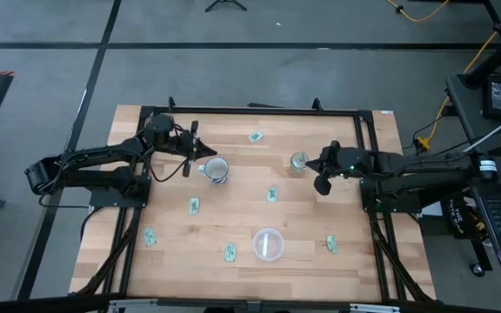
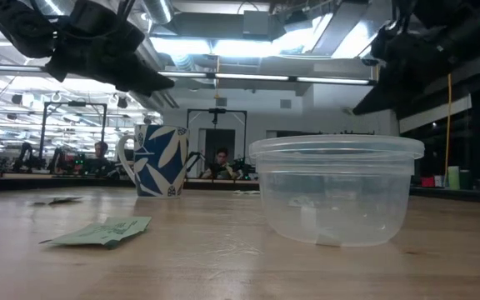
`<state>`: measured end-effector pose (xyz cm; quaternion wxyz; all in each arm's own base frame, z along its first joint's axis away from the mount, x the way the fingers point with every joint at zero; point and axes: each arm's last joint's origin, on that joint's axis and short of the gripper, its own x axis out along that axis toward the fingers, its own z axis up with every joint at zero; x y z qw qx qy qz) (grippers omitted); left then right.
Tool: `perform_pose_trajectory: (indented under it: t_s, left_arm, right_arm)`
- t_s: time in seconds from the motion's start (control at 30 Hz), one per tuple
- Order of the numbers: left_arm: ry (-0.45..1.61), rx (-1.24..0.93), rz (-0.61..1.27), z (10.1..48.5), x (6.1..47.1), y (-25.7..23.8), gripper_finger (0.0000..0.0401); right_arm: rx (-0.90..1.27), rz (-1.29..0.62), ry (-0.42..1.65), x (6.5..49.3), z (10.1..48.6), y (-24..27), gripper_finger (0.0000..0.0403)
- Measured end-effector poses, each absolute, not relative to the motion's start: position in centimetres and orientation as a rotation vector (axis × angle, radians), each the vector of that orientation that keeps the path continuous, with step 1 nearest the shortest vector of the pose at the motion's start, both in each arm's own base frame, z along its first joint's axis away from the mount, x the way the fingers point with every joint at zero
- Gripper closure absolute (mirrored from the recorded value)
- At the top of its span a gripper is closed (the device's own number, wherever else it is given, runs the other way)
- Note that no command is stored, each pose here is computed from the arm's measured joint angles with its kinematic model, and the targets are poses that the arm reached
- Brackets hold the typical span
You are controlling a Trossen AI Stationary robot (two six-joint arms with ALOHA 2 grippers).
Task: Pick and place Stevia / Truvia into bins
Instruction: Put the white stevia packet into the transparent glass cup
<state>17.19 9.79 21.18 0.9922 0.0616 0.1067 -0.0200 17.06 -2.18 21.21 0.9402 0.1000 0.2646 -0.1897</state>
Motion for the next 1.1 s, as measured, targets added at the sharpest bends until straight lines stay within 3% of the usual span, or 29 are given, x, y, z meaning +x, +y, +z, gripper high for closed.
perform_pose_trajectory:
  t_s: [0.4, 0.7, 1.1]
  left_arm:
    - [0.201, 0.134, -0.036, 21.3, 17.2, 9.8, 0.0395]
    - [0.194, 0.138, -0.035, 21.4, 17.2, 9.8, 0.0395]
    - [0.194, 0.138, -0.035, 21.4, 17.2, 9.8, 0.0395]
  right_arm:
    - [0.308, -0.473, 0.814, 19.2, 23.3, -2.4, 0.0403]
    - [0.421, -0.42, 0.968, 20.6, 25.4, -3.1, 0.0403]
    - [0.452, -0.453, 1.067, 21.7, 23.9, -5.4, 0.0403]
